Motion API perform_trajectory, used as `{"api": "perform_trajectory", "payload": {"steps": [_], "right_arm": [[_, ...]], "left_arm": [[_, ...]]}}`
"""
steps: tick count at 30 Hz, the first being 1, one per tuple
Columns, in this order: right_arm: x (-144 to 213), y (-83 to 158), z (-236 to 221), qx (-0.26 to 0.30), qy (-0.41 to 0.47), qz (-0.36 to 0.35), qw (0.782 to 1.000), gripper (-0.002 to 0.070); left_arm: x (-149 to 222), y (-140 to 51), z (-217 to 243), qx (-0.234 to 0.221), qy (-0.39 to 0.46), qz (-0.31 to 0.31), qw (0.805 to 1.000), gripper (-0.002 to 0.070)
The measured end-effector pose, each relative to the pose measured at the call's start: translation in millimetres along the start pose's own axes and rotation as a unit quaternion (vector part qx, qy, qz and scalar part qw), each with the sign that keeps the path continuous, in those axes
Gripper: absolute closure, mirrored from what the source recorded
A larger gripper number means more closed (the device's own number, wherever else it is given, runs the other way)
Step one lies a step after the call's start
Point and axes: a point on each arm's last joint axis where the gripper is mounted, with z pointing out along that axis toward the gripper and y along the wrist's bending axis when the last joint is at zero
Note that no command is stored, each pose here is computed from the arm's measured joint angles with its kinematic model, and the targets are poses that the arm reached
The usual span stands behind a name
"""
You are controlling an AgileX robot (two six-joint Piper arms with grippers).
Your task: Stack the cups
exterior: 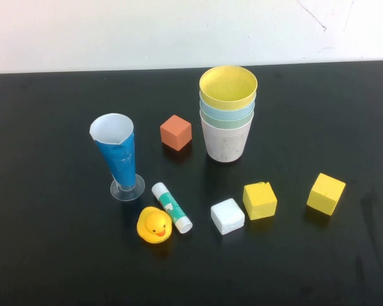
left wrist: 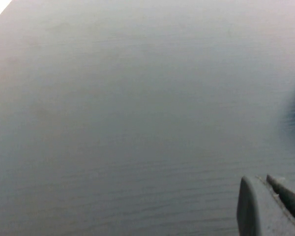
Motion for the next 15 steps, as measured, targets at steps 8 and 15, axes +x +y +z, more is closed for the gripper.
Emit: {"api": "perform_trajectory", "payload": {"steps": [8, 15], "right_arm": [[0.0, 0.0, 0.0, 0.0, 0.0, 0.0, 1.0, 0.0679], [0.0, 0.0, 0.0, 0.0, 0.0, 0.0, 1.0, 0.0679]], "left_arm": [[0.0, 0.0, 0.0, 0.0, 0.0, -0.003, 1.0, 0.0676], [0.0, 0.0, 0.0, 0.0, 0.0, -0.003, 1.0, 0.0676]]}}
